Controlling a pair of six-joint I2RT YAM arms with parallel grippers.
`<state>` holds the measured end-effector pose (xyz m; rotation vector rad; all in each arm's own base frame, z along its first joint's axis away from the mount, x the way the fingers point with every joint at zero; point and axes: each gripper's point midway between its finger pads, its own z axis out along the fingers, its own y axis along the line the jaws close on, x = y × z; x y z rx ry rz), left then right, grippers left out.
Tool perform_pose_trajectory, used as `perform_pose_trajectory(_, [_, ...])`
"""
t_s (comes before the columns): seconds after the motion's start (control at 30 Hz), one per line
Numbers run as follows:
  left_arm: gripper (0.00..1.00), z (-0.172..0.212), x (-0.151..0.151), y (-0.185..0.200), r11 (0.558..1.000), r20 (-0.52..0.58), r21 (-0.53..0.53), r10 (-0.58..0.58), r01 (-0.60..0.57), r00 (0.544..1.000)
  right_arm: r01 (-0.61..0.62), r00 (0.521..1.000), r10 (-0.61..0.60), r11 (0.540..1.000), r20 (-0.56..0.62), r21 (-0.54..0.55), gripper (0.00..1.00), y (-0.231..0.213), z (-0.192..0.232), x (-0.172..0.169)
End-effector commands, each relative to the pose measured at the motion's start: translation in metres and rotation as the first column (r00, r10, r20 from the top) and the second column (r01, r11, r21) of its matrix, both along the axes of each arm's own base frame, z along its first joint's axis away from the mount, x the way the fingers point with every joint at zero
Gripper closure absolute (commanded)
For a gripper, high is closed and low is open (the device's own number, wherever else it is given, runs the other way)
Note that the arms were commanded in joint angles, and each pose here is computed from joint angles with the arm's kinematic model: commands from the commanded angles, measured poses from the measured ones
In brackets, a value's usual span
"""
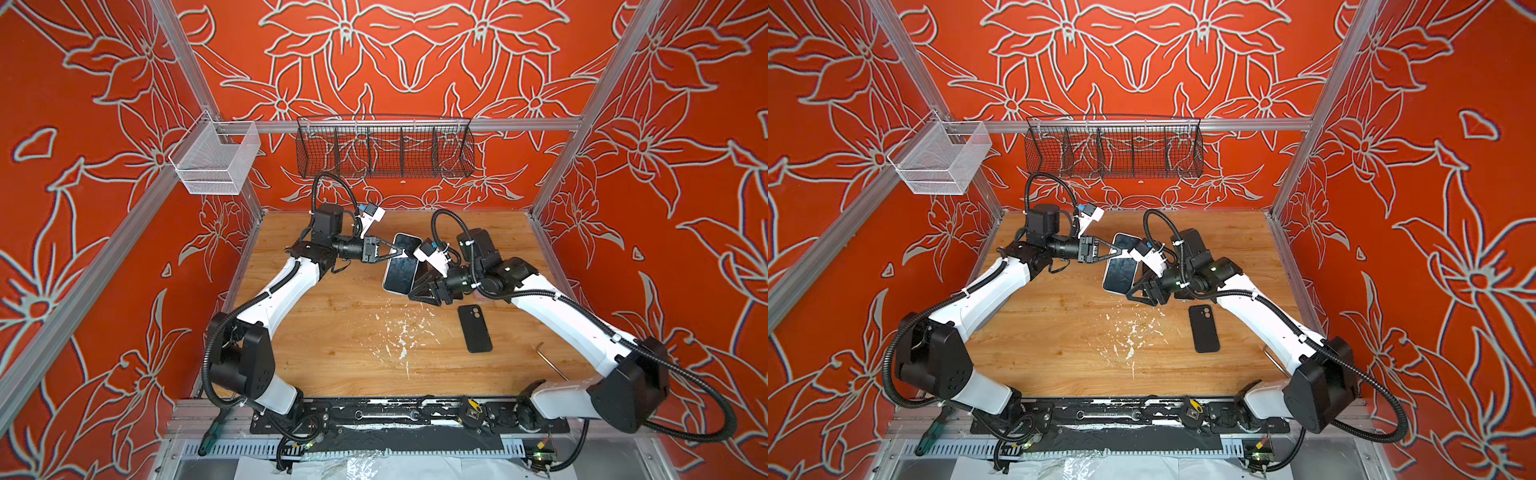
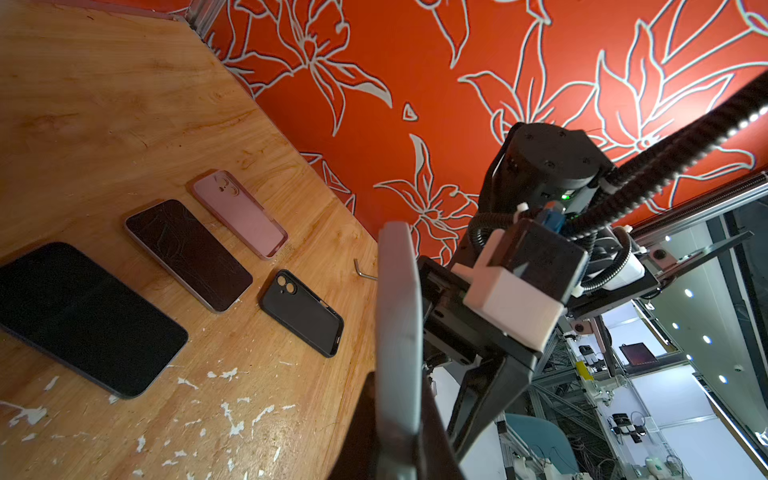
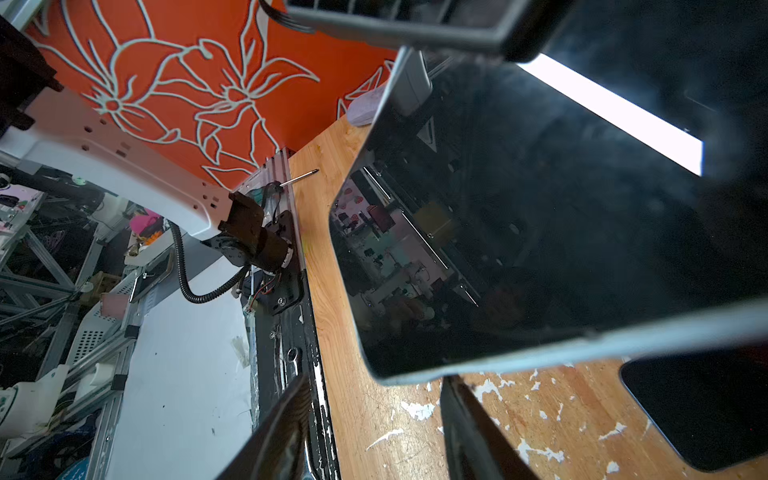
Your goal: Take the phone out of the phone case
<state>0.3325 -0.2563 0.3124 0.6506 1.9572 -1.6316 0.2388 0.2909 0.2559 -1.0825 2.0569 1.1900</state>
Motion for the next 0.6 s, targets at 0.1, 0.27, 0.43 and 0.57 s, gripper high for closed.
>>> perform_pose_trajectory(0.1, [1.0, 0.009, -0.002, -0.012, 0.999, 0.025, -0.03, -0.038, 0.039, 0.999, -0.069, 0.997, 0.067, 0.996, 0.049, 0.047, 0.52, 0.007, 0.011, -0.005])
perform_pose_trajectory(0.27, [1.0, 0.009, 0.002, -0.016, 0.999, 0.019, -0.035, -0.036, 0.037, 0.999, -0.081, 0.996, 0.078, 0.994, 0.044, 0.073, 0.58, 0.009, 0.014, -0.009])
perform_pose_trajectory(0.43, [1.0, 0.012, 0.005, -0.017, 0.998, 0.014, -0.049, -0.036, 0.037, 0.999, -0.093, 0.995, 0.09, 0.992, 0.035, 0.088, 0.59, 0.01, 0.015, -0.012])
perform_pose_trajectory(0.57, [1.0, 0.018, 0.005, -0.02, 0.997, 0.028, -0.064, -0.045, 0.047, 0.999, -0.095, 0.995, 0.093, 0.991, 0.023, 0.09, 0.58, 0.01, 0.013, -0.013])
